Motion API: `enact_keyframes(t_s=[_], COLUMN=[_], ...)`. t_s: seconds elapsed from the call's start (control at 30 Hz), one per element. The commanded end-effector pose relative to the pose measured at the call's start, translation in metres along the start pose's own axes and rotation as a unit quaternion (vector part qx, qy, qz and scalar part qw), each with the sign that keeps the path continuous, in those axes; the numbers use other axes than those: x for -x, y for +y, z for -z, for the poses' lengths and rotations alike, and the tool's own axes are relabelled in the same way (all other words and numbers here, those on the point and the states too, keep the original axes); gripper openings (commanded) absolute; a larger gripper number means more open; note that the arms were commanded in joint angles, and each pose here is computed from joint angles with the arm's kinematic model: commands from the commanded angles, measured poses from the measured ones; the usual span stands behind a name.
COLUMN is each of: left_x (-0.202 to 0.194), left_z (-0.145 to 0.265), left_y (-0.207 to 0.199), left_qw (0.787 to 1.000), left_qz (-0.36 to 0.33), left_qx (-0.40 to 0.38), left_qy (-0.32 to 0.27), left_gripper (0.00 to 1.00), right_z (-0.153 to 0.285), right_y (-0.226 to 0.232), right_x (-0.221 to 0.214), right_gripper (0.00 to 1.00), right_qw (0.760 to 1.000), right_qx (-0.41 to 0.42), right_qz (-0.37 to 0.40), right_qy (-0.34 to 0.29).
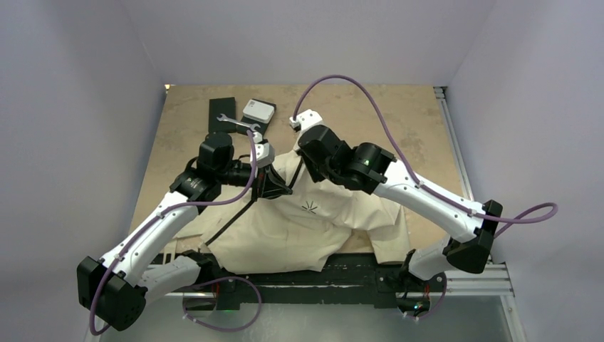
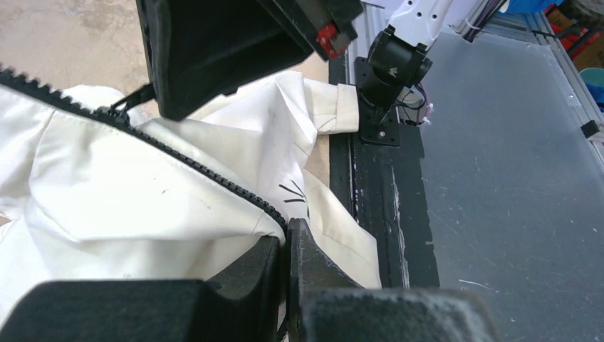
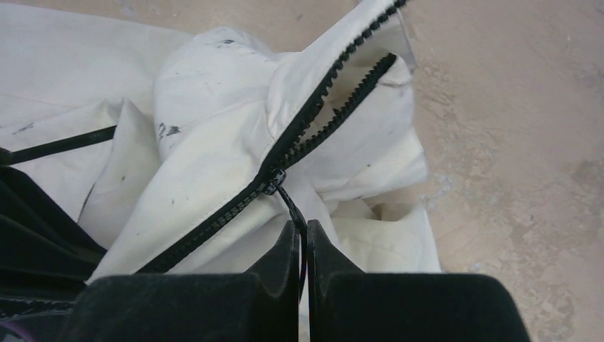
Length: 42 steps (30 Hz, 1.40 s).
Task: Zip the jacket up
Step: Zip the zipper on the jacket.
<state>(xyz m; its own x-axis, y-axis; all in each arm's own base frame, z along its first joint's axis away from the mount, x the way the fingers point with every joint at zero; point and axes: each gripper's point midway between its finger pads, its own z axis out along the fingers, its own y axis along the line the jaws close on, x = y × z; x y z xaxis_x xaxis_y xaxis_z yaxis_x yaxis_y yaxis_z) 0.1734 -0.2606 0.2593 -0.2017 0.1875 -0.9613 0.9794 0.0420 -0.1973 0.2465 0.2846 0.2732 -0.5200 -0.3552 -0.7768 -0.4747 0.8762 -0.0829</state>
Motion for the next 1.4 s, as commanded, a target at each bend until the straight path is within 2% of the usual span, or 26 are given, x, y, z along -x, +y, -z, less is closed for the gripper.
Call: enact_keyframes(t_s=[0.0, 0.3, 0.57, 0.73, 0.77, 0.8, 0.87, 0.9, 0.93, 1.0, 1.07, 1.13, 1.2, 1.27, 1.37], left_x=[0.003, 0.0, 0.0, 0.0, 0.001, 0.002, 0.011, 0.019, 0.032, 0.055, 0.072, 0.079, 0.081, 0.086, 0.1], left_z=[0.001, -0.001, -0.001, -0.002, -0.002, -0.002, -0.002, -0.001, 0.001, 0.006, 0.011, 0.016, 0.025, 0.04, 0.059], left_y=[-0.016, -0.019, -0.021, -0.018, -0.015, -0.008, 0.017, 0.032, 0.046, 0.071, 0.092, 0.119, 0.15, 0.177, 0.197], left_qw=[0.999, 0.999, 0.999, 1.0, 1.0, 1.0, 0.998, 0.994, 0.99, 0.982, 0.973, 0.963, 0.948, 0.931, 0.912], left_qz=[-0.012, -0.009, -0.006, -0.006, -0.008, -0.007, 0.001, -0.006, -0.018, -0.046, -0.072, -0.07, -0.044, -0.031, -0.03], left_qx=[-0.03, -0.033, -0.035, -0.026, -0.017, 0.0, 0.069, 0.105, 0.135, 0.183, 0.22, 0.261, 0.309, 0.355, 0.405], left_qy=[-0.007, -0.004, -0.003, -0.002, -0.003, -0.003, -0.013, -0.019, -0.026, -0.031, -0.024, 0.008, 0.052, 0.078, 0.06], left_gripper=[0.0, 0.0, 0.0, 0.0, 0.03, 0.2, 0.64, 0.75, 0.81, 0.85, 0.88, 0.9, 0.91, 0.92, 0.94], right_z=[0.009, -0.004, 0.001, 0.001, 0.0, -0.001, -0.004, -0.005, -0.004, 0.001, 0.017, 0.043, 0.059, 0.059, 0.021], right_y=[-0.045, -0.097, -0.156, -0.176, -0.181, -0.186, -0.197, -0.206, -0.216, -0.25, -0.29, -0.331, -0.351, -0.347, -0.289], right_x=[0.032, 0.049, 0.077, 0.088, 0.087, 0.085, 0.088, 0.093, 0.1, 0.122, 0.149, 0.175, 0.193, 0.204, 0.201], right_gripper=[0.0, 0.0, 0.0, 0.0, 0.0, 0.0, 0.0, 0.0, 0.0, 0.0, 0.0, 0.0, 0.0, 0.0, 0.0], right_qw=[0.997, 0.99, 0.977, 0.972, 0.97, 0.969, 0.967, 0.965, 0.963, 0.953, 0.932, 0.906, 0.892, 0.892, 0.925], right_qx=[-0.064, -0.133, -0.204, -0.22, -0.229, -0.234, -0.232, -0.234, -0.232, -0.24, -0.272, -0.305, -0.308, -0.283, -0.174], right_qz=[0.012, 0.039, 0.011, 0.0, -0.003, -0.008, -0.025, -0.037, -0.054, -0.089, -0.128, -0.158, -0.175, -0.182, -0.172], right_qy=[-0.036, -0.025, -0.06, -0.086, -0.084, -0.085, -0.098, -0.111, -0.127, -0.162, -0.203, -0.249, -0.281, -0.302, -0.292])
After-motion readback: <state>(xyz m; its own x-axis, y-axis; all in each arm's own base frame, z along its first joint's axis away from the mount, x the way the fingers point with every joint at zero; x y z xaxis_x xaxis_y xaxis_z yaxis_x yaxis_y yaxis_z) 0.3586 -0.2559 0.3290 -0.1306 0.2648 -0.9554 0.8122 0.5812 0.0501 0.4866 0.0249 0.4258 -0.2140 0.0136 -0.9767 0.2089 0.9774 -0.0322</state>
